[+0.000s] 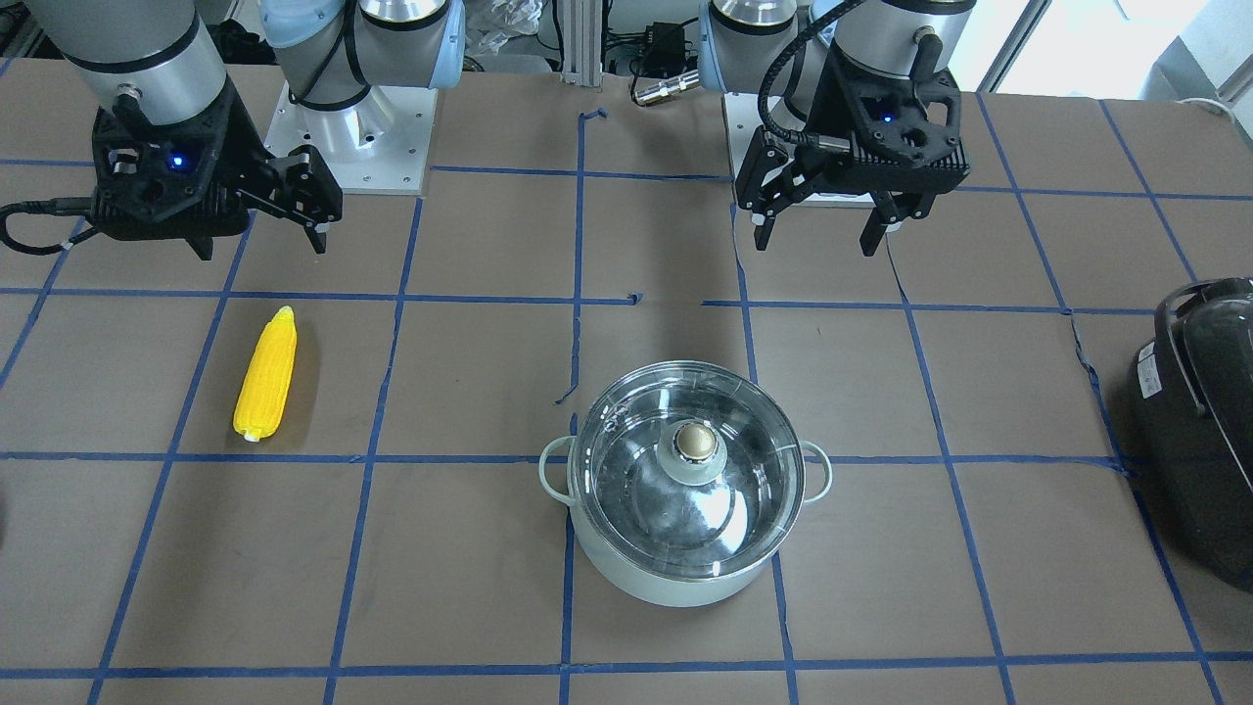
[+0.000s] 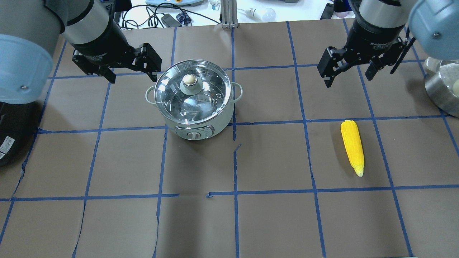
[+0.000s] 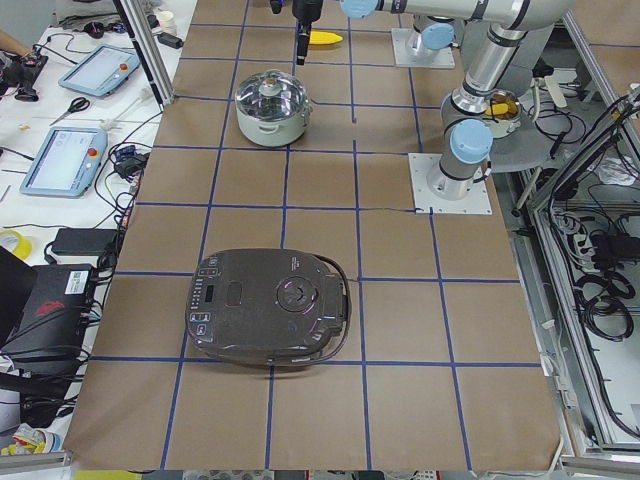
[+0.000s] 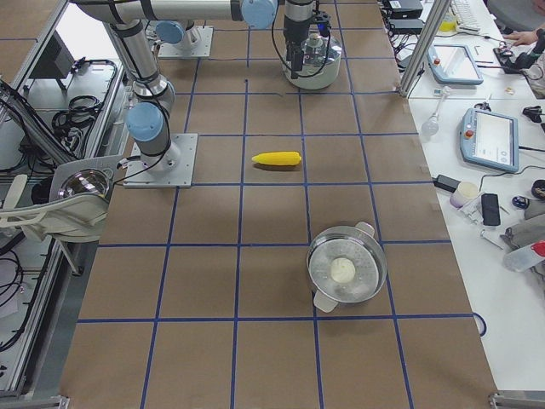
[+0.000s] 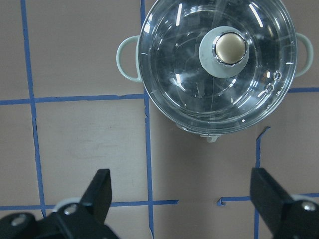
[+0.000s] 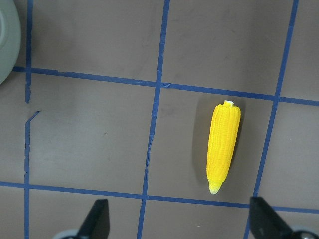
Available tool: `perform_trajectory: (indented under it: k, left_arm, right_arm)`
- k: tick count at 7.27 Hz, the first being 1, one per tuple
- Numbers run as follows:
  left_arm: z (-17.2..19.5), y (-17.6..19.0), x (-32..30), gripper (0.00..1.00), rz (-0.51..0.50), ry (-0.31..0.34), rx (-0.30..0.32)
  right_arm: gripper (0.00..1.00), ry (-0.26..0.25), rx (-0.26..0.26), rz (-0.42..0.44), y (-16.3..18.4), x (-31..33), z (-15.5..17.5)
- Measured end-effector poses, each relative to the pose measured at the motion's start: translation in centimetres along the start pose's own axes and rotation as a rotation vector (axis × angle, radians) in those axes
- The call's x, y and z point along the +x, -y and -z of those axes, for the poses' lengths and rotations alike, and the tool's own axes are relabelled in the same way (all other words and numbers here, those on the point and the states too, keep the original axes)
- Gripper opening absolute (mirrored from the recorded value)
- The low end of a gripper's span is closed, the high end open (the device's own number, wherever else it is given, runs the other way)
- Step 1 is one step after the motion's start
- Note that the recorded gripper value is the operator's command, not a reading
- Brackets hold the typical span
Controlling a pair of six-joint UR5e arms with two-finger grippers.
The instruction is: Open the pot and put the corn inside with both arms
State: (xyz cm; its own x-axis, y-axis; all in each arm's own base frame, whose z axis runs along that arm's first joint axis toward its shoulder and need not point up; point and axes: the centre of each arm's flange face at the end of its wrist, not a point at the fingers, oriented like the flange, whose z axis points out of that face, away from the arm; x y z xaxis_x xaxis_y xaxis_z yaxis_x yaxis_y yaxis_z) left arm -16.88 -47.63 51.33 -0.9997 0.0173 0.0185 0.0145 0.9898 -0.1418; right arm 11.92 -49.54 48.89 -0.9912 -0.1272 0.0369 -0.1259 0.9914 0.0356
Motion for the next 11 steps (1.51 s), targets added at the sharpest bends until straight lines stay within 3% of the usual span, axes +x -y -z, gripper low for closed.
perform_trajectory:
  k: [11]
  left_arm:
    - [0.00, 0.19, -0.02, 1.00, 0.002, -0.008, 0.009]
  right_arm:
    - [1.00, -0.001, -0.010, -0.002, 0.20, 0.02, -0.58]
